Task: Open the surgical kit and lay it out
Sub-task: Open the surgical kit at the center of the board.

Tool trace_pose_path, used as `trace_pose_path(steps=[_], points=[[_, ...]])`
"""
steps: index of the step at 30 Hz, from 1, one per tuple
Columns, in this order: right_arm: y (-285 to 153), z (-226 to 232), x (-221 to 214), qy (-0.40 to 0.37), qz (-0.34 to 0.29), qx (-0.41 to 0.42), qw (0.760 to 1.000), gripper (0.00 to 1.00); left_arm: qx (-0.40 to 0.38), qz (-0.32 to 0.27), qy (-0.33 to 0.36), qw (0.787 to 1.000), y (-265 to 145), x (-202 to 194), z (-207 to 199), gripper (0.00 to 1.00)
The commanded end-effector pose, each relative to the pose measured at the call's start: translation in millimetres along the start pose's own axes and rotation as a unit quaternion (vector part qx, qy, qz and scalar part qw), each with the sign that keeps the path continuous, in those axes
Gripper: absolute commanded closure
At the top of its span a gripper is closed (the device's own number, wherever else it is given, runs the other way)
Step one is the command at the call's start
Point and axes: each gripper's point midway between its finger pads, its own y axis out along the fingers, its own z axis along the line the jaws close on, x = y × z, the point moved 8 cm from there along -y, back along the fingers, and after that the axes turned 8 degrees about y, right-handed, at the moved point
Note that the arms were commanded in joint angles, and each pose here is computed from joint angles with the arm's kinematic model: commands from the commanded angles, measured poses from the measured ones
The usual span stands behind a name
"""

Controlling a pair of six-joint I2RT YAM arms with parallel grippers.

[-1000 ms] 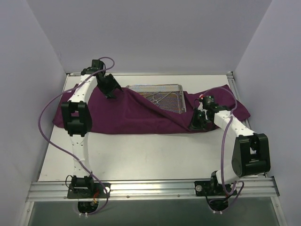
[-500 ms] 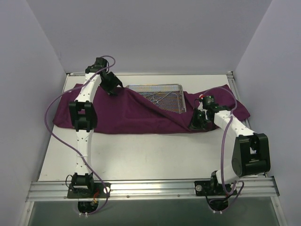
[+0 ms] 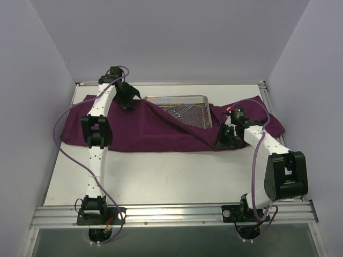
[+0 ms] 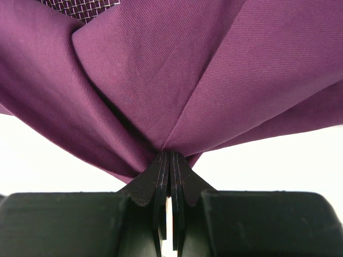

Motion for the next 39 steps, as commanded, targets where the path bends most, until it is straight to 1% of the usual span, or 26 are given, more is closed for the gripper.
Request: trace_pose_path(steps=[1, 3, 6, 7, 10, 11, 13, 14, 17, 18, 19, 20, 22, 25, 26, 27, 29, 30, 32, 33, 34, 35, 36, 37, 38, 39], points=[[-6, -3, -9, -0.002, 0.010, 0.001, 1.000, 1.00, 0.007, -0.010, -0.024, 1.000, -4, 6, -2, 0.24], [-5, -4, -10, -0.003, 0.010, 0.001, 1.000, 1.00, 0.008, -0.010, -0.024, 1.000, -2, 6, -1, 0.25], [-4, -5, -11, -0.002, 0.010, 0.000, 1.000, 1.00, 0.010, -0.009, -0.024, 1.000, 2, 5, 0, 0.33], [-4, -5, -10, -0.003, 0.009, 0.001, 1.000, 1.00, 0.007, -0.004, -0.024, 1.000, 3, 5, 0, 0.39], [-3, -5, -11, -0.005, 0.010, 0.001, 1.000, 1.00, 0.000, -0.005, -0.018, 1.000, 2, 6, -1, 0.51], [-3, -5, -11, -0.004, 0.010, 0.000, 1.000, 1.00, -0.001, -0.006, -0.014, 1.000, 1, 7, 0, 0.61], [-3, -5, -10, -0.005, 0.010, 0.000, 1.000, 1.00, -0.006, -0.007, -0.008, 1.000, -2, 7, -2, 0.71], [-3, -5, -9, -0.007, 0.010, 0.000, 1.000, 1.00, -0.010, -0.008, 0.000, 1.000, -5, 8, -2, 0.80], [-4, -5, -5, -0.008, 0.008, -0.001, 1.000, 1.00, -0.013, -0.018, 0.029, 0.999, -15, 8, -4, 0.92], [-5, -5, -3, -0.007, 0.007, -0.001, 1.000, 1.00, -0.014, -0.024, 0.040, 0.999, -24, 8, -5, 0.98], [-5, -5, -2, -0.007, 0.007, -0.002, 1.000, 1.00, -0.006, -0.025, 0.047, 0.999, -28, 7, -3, 0.98], [-7, -2, 4, -0.007, 0.003, 0.002, 1.000, 1.00, -0.001, -0.040, 0.068, 0.997, -39, 9, -3, 0.98], [-10, -1, 11, -0.003, -0.002, 0.005, 1.000, 1.00, 0.014, -0.043, 0.090, 0.995, -51, 6, 1, 0.98], [-17, 7, 25, -0.001, -0.010, 0.008, 1.000, 1.00, 0.043, -0.063, 0.145, 0.987, -80, 0, 6, 0.98], [-19, 9, 29, 0.000, -0.013, 0.008, 1.000, 1.00, 0.052, -0.068, 0.173, 0.981, -95, -5, 9, 0.98], [-26, 15, 39, -0.003, -0.028, 0.011, 1.000, 1.00, 0.060, -0.071, 0.186, 0.978, -103, -9, 11, 0.98], [-34, 17, 46, 0.000, -0.030, 0.006, 1.000, 1.00, 0.080, -0.078, 0.216, 0.970, -116, -19, 17, 0.98], [-38, 17, 46, 0.005, -0.025, -0.001, 1.000, 1.00, 0.091, -0.071, 0.223, 0.968, -128, -32, 27, 0.98], [-47, 18, 53, 0.010, -0.033, -0.013, 0.999, 1.00, 0.098, -0.074, 0.241, 0.963, -137, -45, 36, 0.98], [-52, 15, 51, 0.017, -0.027, -0.024, 0.999, 1.00, 0.108, -0.060, 0.245, 0.962, -146, -61, 53, 0.98], [-55, 13, 50, 0.021, -0.031, -0.036, 0.999, 1.00, 0.111, -0.057, 0.248, 0.961, -149, -68, 61, 0.98], [-62, 12, 48, 0.028, -0.039, -0.038, 0.998, 1.00, 0.102, -0.069, 0.257, 0.959, -171, -78, 66, 0.98], [-65, 7, 43, 0.038, -0.034, -0.049, 0.998, 1.00, 0.111, -0.061, 0.258, 0.958, -174, -87, 77, 0.98], [-68, 2, 39, 0.047, -0.032, -0.057, 0.997, 1.00, 0.142, -0.027, 0.256, 0.956, -166, -103, 102, 0.98], [-71, -4, 31, 0.059, -0.031, -0.071, 0.995, 1.00, 0.143, -0.041, 0.256, 0.955, -186, -113, 113, 0.98], [-73, -11, 23, 0.069, -0.017, -0.085, 0.994, 1.00, 0.150, -0.037, 0.255, 0.954, -191, -122, 124, 0.98]])
